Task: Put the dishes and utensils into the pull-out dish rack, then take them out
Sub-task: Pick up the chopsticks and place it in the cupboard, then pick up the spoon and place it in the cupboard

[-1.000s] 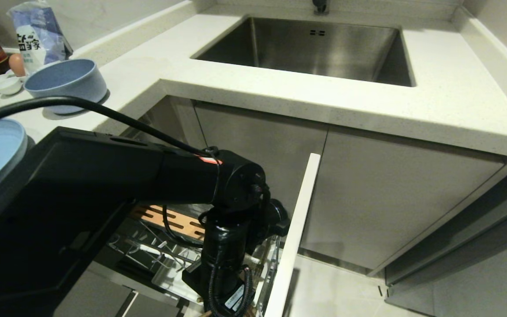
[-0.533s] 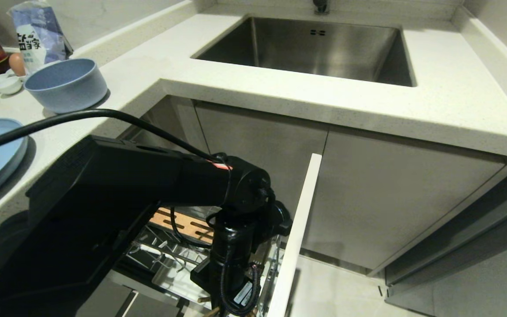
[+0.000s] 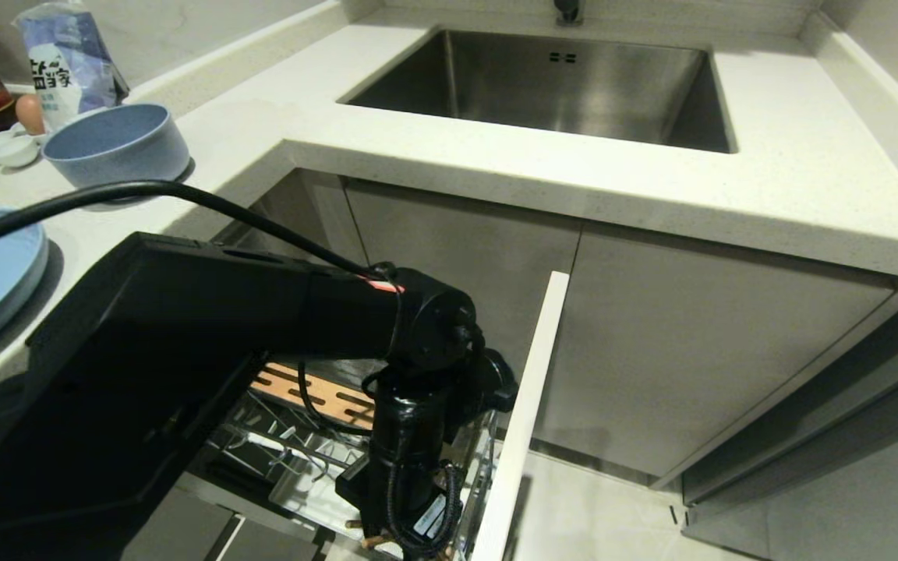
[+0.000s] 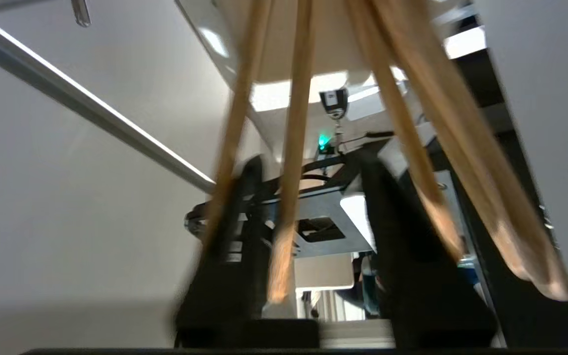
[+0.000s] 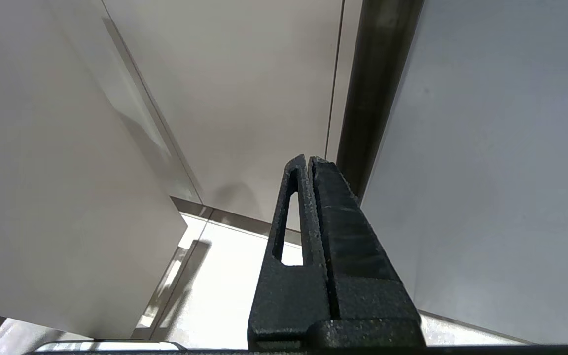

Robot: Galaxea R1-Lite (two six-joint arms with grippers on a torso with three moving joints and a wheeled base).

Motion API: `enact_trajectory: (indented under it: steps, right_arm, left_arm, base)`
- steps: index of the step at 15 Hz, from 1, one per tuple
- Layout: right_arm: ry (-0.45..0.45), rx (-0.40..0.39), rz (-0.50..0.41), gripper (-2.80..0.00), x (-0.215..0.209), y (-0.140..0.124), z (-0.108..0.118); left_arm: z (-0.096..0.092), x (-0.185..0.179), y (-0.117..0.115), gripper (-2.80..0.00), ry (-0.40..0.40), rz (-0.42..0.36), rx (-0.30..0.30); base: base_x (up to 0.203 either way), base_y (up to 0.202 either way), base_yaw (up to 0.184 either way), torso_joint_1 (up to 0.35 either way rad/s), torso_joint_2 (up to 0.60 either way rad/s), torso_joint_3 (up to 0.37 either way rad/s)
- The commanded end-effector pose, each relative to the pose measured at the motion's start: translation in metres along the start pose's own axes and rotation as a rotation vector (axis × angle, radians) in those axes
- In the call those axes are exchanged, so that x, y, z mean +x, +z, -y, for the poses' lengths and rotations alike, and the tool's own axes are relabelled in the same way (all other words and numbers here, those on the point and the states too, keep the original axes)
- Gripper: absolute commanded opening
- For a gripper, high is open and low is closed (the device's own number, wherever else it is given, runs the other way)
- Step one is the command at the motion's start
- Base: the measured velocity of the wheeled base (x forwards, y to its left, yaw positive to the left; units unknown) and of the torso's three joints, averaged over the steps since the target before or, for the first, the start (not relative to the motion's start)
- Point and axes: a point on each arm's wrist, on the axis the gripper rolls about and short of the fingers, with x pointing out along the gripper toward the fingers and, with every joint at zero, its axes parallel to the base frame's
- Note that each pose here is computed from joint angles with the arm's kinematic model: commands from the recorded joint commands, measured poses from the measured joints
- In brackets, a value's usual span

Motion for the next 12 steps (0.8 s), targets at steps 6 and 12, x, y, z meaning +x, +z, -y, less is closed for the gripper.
enact_trajectory:
  steps: [6, 12]
  right_arm:
    - [0.000, 0.001, -0.024, -2.80, 0.001, -0.007, 0.000]
    - [0.000, 0.000, -0.024, -2.80, 0.001, -0.007, 0.000]
  left_arm:
    - [-0.010, -0.037, -0.034, 0.00, -0.020, 0.075, 0.000]
    - [-0.015, -0.073, -0.076, 0.00, -0.057, 0.164, 0.020]
  base:
    - [0.000, 0.000, 0.000, 0.000, 0.00, 0.000]
    - [0.000, 0.000, 0.000, 0.000, 0.00, 0.000]
